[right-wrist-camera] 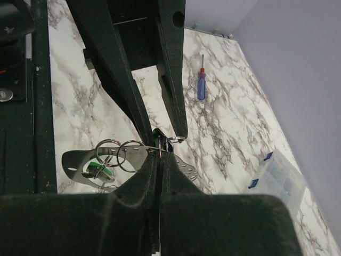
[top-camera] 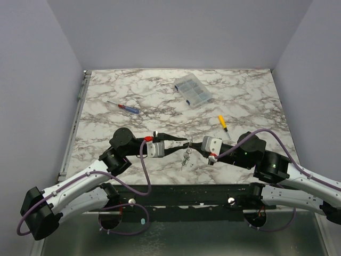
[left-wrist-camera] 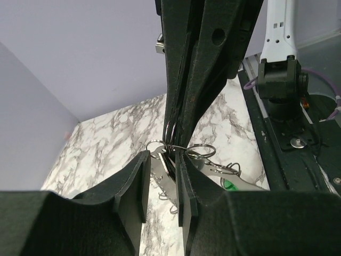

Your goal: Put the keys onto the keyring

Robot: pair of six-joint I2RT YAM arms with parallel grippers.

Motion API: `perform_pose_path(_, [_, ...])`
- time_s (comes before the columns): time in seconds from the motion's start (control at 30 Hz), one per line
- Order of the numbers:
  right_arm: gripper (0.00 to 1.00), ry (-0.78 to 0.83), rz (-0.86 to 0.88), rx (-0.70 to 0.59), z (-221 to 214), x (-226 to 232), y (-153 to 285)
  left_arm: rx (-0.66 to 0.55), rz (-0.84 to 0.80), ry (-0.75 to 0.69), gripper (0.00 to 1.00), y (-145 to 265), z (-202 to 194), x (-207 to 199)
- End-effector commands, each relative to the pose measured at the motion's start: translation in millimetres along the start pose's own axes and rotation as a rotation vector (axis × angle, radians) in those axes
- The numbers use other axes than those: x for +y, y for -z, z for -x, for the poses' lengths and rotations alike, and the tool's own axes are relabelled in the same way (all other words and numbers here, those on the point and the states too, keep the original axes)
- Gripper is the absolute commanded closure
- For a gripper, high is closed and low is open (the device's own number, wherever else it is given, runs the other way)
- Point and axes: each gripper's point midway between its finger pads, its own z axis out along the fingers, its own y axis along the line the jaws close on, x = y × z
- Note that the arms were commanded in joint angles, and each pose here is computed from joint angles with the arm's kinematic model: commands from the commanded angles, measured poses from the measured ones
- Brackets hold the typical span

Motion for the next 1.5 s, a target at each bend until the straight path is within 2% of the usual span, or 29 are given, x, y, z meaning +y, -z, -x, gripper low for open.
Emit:
perform_pose_path(0.0, [0.99, 0.015, -0.030, -0.061, 18, -9, -1, -0.032, -0.047, 0.002, 0.70, -4, 8, -5])
perform_pose_path(0.23, [0.99, 0.024, -0.027, -0.061, 17, -9, -5, -0.030, -0.055, 0.009, 0.70, -5, 6, -8])
perform_pose_path(0.63, [0.99, 0.035, -0.033, -0.035, 9, -8, -9, -0.030, -0.043, 0.006, 0.77, -5, 7, -6])
perform_pose_path(0.77, [0.99, 0.037, -0.036, -0.027, 6, -8, -9, -0.027, -0.015, -0.006, 0.66, -2, 7, -3])
perform_pose_path(0.9, [0.99, 0.037, -0.041, -0.033, 8, -9, -6, -0.027, 0.020, -0.034, 0.62, 2, 10, 2])
perform_pose_path(1.27, [0.99, 0.045, -0.057, -0.022, 5, -12, -6, -0.008, 0.081, -0.072, 0.69, 12, 19, 15])
perform_pose_path(1.47, [0.99, 0.047, -0.059, -0.028, 7, -13, -7, -0.010, 0.030, -0.047, 0.72, 7, 16, 8])
